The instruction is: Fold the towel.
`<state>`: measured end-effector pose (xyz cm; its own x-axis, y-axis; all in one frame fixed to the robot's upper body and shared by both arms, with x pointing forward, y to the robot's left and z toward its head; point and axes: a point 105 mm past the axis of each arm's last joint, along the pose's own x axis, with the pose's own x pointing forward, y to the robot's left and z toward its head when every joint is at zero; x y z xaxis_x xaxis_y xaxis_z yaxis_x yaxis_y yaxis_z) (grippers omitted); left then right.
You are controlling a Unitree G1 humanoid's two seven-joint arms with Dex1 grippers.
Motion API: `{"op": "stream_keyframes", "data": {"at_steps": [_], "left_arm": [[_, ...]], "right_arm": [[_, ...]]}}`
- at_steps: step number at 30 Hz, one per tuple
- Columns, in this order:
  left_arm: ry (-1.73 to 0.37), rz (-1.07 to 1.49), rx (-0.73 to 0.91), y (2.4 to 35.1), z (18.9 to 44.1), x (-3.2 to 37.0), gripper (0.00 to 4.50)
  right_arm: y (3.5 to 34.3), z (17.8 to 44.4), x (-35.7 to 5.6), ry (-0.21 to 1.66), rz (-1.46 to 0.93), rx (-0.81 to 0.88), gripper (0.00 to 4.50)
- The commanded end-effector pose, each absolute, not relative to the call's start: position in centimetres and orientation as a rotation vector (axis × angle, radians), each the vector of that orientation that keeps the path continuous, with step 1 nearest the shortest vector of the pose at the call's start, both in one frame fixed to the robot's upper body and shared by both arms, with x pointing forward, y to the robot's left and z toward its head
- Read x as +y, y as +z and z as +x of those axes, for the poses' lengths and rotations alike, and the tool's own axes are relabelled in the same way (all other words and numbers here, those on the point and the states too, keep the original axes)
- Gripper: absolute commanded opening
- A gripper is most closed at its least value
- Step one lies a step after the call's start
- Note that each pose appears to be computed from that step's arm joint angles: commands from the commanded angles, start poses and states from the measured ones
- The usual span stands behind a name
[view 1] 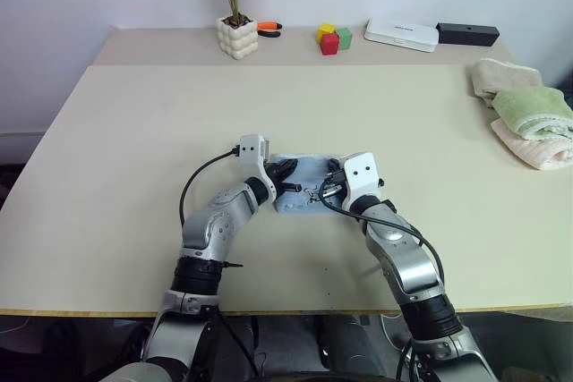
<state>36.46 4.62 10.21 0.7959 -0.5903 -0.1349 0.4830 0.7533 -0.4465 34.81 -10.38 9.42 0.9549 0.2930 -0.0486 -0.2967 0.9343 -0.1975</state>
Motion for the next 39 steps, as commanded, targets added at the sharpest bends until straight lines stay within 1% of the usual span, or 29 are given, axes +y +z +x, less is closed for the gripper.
{"op": "stream_keyframes", "data": {"at_steps": [1,2,3,5,7,9,10,11,14,18,20,24,29,32,35,39], "left_arm": [[-0.581,-0.367,0.228,10.9,36.5,5.7,0.25],[-0.58,-0.368,0.222,11.0,36.6,5.8,0.56],[-0.595,-0.379,0.216,11.3,36.5,5.9,0.87],[-0.601,-0.357,0.182,12.0,36.6,6.4,1.76],[-0.605,-0.349,0.165,12.4,36.7,6.7,2.8],[-0.622,-0.334,0.136,13.3,36.6,7.3,3.74],[-0.637,-0.316,0.112,13.9,36.5,7.6,4.28],[-0.67,-0.311,0.083,14.6,36.1,7.7,4.49],[-0.79,-0.311,0.017,16.5,34.6,7.8,4.49],[-0.883,-0.287,-0.039,17.7,33.3,9.4,4.49],[-0.927,-0.245,-0.046,17.6,32.6,10.2,4.49],[-1.014,-0.113,-0.076,17.8,31.1,12.2,4.49],[-1.091,-0.023,-0.049,18.0,29.6,14.9,4.49],[-1.11,0.008,0.002,17.8,29.2,16.1,4.49],[-1.102,0.027,0.006,18.1,29.1,16.9,4.49],[-1.1,0.026,-0.004,18.4,28.9,16.7,4.49]], "right_arm": [[9.0,35.0,-12.3,0.259,-0.2,0.031,0.6],[9.1,35.0,-12.4,0.261,-0.191,0.025,0.87],[9.3,35.1,-12.5,0.258,-0.186,0.018,1.32],[10.0,35.4,-12.8,0.256,-0.175,0.004,2.24],[10.5,35.6,-13.0,0.254,-0.175,-0.012,3.29],[11.6,35.9,-13.8,0.238,-0.186,-0.034,4.26],[12.1,36.1,-14.3,0.233,-0.188,-0.04,4.5],[12.6,36.2,-14.7,0.233,-0.169,-0.039,4.5],[14.1,36.3,-14.9,0.331,-0.078,-0.03,4.5],[15.8,36.2,-16.2,0.426,0.174,0.069,4.5],[15.7,35.4,-15.8,0.512,0.173,0.152,4.5],[15.5,33.4,-14.3,0.66,0.251,0.287,4.5],[12.8,32.9,-14.2,0.626,0.193,0.441,4.5],[12.0,32.6,-13.5,0.636,0.174,0.473,4.5],[11.5,33.0,-13.5,0.605,0.115,0.469,4.5],[11.1,33.1,-13.0,0.612,0.155,0.496,4.5]]}}
